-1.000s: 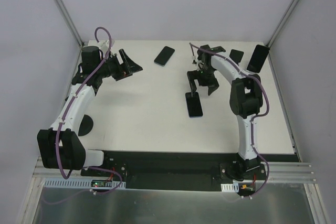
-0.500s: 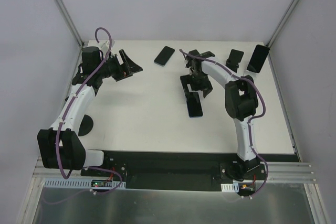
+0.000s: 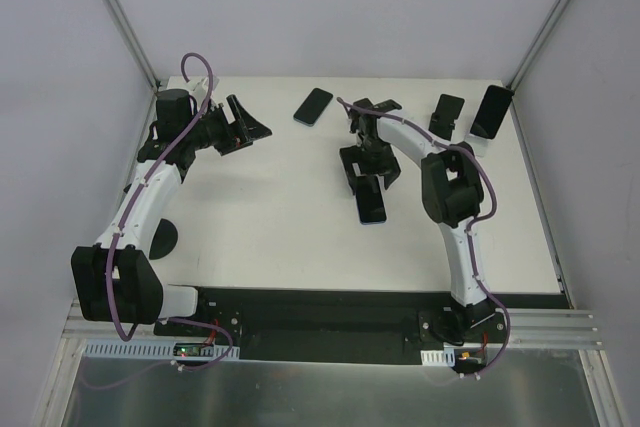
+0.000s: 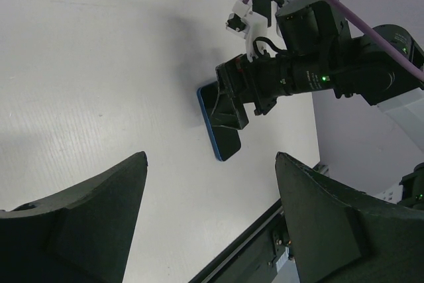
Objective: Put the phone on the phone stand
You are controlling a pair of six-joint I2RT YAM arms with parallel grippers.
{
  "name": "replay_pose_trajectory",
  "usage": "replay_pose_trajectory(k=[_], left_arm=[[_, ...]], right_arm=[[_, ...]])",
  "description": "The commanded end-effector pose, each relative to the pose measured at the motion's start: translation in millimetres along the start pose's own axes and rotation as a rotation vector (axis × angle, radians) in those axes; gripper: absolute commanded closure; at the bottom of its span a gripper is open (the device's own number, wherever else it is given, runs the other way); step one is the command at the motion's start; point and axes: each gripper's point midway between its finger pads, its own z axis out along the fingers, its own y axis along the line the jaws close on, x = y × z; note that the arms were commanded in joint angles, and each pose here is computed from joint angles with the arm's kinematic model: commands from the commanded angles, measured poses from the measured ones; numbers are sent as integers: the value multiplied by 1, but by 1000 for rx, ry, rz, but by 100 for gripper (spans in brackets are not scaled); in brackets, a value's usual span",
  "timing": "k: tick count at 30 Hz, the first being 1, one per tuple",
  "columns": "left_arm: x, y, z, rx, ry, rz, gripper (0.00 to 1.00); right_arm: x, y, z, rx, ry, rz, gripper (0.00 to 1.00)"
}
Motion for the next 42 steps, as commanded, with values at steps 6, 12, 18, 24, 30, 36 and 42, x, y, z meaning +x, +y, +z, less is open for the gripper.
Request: replay_pose_trajectory(k=[6, 12, 18, 24, 30, 36, 42], left_arm=[[-4, -10, -1, 37, -17, 38, 23], [-4, -10, -1, 40, -12, 34, 23], [-4, -11, -1, 42, -15, 39, 23], [-4, -11, -1, 40, -13, 35, 23], [-3, -10, 0, 41, -8, 31, 23], [-4, -10, -1, 40, -12, 32, 23], [-3, -11, 0, 44, -7, 28, 23]], right_arm=[[9, 1, 4, 42, 66, 26, 4], [12, 1, 7, 47, 95, 36, 7], [21, 0, 8, 65, 138, 31, 10], [29, 10, 11, 42, 173, 19, 10], [30, 12, 16, 44, 194, 16, 12], [22, 11, 20, 56, 181, 16, 14], [16, 7, 28, 33, 172, 37, 32]])
